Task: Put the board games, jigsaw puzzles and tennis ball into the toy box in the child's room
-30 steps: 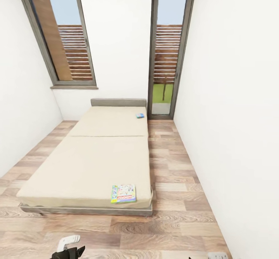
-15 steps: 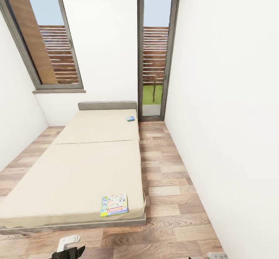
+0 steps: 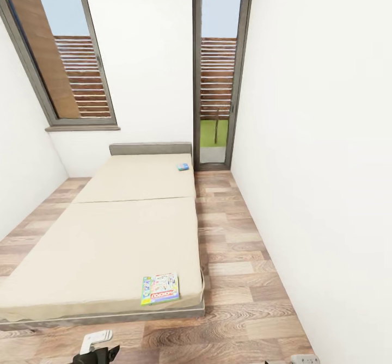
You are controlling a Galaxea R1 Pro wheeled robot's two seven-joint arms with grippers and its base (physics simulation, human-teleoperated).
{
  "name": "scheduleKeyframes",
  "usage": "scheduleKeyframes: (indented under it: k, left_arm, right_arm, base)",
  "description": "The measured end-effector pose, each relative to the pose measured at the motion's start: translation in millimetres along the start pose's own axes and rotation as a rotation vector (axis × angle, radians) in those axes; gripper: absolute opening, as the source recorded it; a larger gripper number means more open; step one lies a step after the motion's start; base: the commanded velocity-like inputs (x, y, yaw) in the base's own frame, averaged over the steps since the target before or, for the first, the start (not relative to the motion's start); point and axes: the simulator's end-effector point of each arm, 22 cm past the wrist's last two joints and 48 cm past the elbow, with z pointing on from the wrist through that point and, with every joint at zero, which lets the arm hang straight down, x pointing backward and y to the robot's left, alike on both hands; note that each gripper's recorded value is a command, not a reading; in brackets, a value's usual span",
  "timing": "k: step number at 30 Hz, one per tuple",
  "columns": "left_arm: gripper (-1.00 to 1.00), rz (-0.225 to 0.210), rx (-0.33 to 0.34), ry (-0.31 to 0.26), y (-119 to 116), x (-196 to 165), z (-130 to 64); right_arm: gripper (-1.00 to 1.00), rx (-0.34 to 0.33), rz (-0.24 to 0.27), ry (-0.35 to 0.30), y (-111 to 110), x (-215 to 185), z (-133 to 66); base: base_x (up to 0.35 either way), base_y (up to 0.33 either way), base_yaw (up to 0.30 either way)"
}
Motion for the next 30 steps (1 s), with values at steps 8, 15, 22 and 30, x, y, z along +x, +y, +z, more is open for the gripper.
scheduleKeyframes:
  k: [8,15,22,30]
  left_arm:
    - [1.00,-0.002,0.001,0.001,0.2,0.2,-0.1]
    - [1.00,-0.017,0.014,0.002,-1.7,-0.2,-0.4]
    - [1.00,-0.101,0.118,0.065,-22.0,5.1,-2.7]
    - [1.00,-0.347,0.329,0.143,-43.0,-33.5,-21.5]
  right_arm:
    - [1.00,-0.001,0.000,0.000,0.8,0.1,0.1]
    - [1.00,-0.006,0.006,-0.001,1.9,-0.6,0.2]
    - [1.00,-0.003,0.028,0.023,-2.4,-0.1,-0.1]
    - [1.00,-0.029,0.084,0.061,4.2,-45.3,12.1]
  base:
    - [0.000,0.000,0.000]
    - [0.000,0.000,0.000]
    - [0.000,0.000,0.000]
    - [0.000,0.000,0.000]
